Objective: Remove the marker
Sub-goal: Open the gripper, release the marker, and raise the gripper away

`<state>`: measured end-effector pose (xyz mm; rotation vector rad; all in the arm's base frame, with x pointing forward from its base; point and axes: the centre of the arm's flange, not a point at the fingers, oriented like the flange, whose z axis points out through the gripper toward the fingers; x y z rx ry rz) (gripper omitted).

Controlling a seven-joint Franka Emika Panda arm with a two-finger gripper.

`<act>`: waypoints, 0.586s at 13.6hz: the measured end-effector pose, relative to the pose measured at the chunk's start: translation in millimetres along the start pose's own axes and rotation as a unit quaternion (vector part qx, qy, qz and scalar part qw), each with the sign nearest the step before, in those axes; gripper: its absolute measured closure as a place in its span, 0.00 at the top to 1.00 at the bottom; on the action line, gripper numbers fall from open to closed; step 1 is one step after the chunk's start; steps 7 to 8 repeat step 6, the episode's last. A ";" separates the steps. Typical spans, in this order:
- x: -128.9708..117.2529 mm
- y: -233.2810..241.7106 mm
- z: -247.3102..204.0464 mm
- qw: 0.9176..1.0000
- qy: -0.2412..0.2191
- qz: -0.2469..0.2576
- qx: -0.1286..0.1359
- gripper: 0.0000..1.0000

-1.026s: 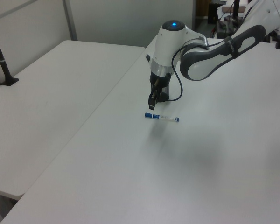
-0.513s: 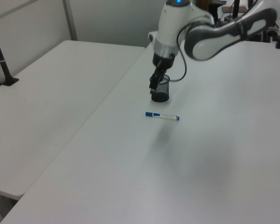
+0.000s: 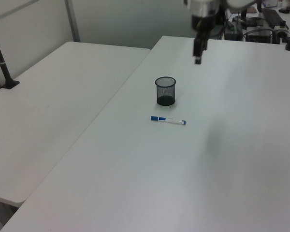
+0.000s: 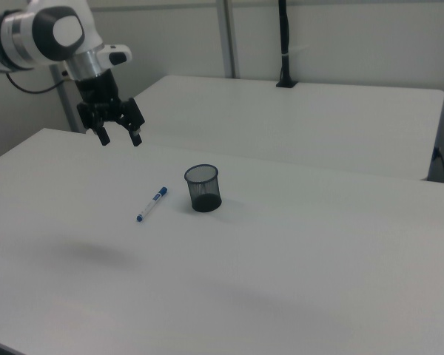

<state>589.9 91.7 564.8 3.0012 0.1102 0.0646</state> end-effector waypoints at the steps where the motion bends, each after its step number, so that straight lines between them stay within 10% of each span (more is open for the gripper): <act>1: -9.7 14.3 -8.1 1.000 -0.011 -0.006 0.011 1.00; 8: -43.0 57.5 -34.6 0.998 -0.033 -0.003 0.045 1.00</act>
